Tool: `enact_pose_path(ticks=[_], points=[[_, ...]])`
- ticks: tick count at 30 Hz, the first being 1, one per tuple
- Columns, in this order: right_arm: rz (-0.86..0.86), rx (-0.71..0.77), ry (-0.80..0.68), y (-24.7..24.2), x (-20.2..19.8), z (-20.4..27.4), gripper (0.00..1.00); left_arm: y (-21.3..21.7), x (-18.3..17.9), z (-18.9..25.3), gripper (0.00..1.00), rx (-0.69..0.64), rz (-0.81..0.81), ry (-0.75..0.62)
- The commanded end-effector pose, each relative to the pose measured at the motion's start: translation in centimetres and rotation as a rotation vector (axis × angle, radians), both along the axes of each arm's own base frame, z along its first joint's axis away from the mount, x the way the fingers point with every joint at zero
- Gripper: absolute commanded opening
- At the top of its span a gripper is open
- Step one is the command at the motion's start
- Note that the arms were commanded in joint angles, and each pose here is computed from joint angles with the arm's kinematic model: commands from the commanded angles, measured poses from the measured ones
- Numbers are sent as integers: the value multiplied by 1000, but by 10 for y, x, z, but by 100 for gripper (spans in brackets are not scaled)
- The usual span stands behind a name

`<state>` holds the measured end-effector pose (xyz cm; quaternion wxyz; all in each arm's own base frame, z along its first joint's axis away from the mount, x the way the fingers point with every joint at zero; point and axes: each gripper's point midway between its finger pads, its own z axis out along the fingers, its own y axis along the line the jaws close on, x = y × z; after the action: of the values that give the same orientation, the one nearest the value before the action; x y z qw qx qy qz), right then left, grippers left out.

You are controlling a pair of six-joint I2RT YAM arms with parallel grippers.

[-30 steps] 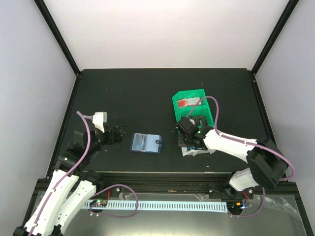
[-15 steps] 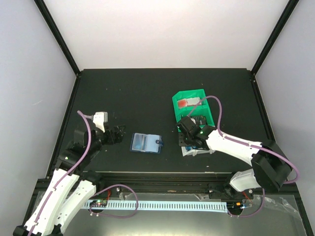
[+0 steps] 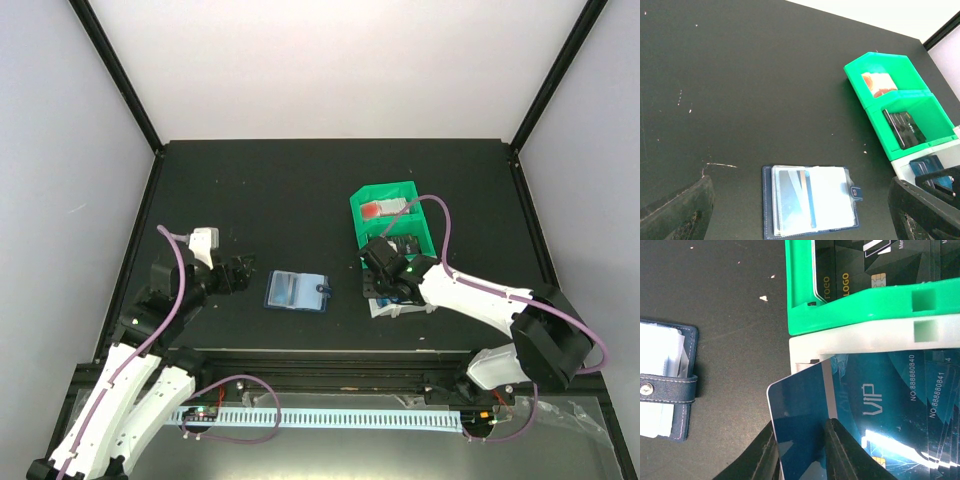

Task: Put the credit cards into the card holder
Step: Pick up the credit card from the storage box.

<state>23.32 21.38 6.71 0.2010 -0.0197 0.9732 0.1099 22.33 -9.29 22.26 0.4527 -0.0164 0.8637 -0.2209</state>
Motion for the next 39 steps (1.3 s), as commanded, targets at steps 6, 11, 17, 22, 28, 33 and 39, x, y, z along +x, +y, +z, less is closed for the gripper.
enact_pose_path(ticks=[6, 11, 17, 22, 28, 33, 39], points=[[7, 29, 5, 4, -2, 2, 27, 1, 0, -2, 97, -1, 7, 12], [9, 16, 11, 3, -3, 0, 27, 0, 0, -3, 97, -2, 3, 17], [13, 29, 13, 4, -4, 1, 26, -1, 1, -4, 97, -1, -1, 24], [11, 37, 10, 2, -6, 5, 20, -1, 1, -5, 97, -2, -5, 26], [-4, 31, 6, -3, -8, 6, 19, -2, 1, -5, 97, -2, -6, 30], [-13, 19, 0, -8, -10, 6, 11, -2, 1, -6, 97, -1, -7, 31], [-27, -22, -22, -17, -7, 7, 1, -3, 1, -6, 97, -3, -9, 36]])
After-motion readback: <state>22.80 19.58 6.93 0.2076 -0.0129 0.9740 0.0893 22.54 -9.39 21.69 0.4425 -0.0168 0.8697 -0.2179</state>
